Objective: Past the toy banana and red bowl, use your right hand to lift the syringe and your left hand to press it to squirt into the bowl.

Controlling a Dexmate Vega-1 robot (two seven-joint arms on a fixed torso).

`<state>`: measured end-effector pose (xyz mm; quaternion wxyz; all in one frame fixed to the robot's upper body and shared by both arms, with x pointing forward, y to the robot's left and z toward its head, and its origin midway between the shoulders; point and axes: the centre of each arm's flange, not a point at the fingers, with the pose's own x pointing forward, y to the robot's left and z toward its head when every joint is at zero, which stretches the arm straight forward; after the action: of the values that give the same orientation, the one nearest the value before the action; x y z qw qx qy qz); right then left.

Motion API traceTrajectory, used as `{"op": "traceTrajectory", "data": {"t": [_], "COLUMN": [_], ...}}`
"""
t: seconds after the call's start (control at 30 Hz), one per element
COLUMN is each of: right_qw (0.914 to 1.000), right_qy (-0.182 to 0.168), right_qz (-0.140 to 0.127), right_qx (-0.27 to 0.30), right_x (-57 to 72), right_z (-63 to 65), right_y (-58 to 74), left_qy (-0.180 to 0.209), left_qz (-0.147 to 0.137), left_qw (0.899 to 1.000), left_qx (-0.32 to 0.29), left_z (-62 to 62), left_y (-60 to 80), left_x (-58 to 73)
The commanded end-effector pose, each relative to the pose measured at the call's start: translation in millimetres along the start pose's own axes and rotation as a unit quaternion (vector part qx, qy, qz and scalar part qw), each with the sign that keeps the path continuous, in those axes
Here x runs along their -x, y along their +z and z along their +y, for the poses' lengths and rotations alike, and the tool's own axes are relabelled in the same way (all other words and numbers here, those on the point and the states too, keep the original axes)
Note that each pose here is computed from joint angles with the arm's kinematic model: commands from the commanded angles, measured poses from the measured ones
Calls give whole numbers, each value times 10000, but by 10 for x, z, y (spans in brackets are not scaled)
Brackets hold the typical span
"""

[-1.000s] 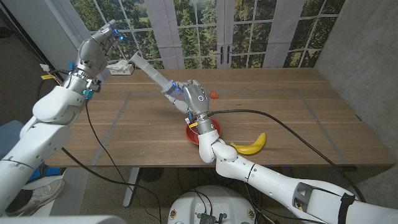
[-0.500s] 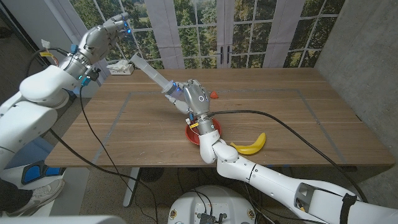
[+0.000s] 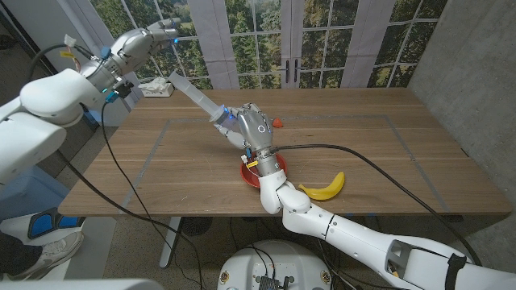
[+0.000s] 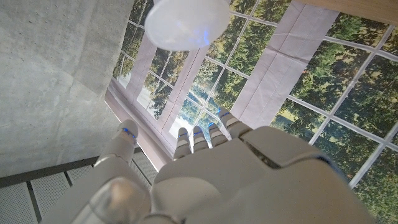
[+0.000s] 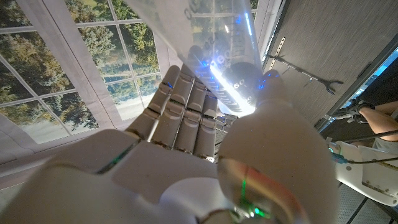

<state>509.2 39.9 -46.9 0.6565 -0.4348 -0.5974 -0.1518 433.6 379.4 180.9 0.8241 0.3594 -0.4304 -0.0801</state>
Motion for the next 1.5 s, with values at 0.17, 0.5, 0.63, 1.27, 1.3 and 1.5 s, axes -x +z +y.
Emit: {"op": "traceTrajectory", "data": {"t": [0.17, 0.5, 0.63, 1.27, 1.3, 1.5], "right_qw": [10000, 10000, 10000, 9995, 9995, 9994], "right_qy": [-23, -62, -40, 42, 49, 51], "right_qz": [20, -19, -27, 129, 138, 154], "right_qx": [-13, -33, -69, -289, -290, -316], "right_x": [13, 11, 4, -29, -30, -33], "right_z": [-48, -60, -57, -105, -107, -111], "right_y": [39, 62, 69, 88, 86, 85], "left_qy": [-354, -604, -786, -733, -717, -725], "left_qz": [135, 157, 262, 312, 290, 227], "left_qw": [9984, 9979, 9965, 9944, 9945, 9947], "left_qx": [-424, -158, -128, -695, -711, -693], "left_z": [-150, -257, -287, -373, -379, -441], "left_y": [137, 36, 12, 95, 97, 95], "left_x": [-49, -63, -82, -113, -114, -134]}}
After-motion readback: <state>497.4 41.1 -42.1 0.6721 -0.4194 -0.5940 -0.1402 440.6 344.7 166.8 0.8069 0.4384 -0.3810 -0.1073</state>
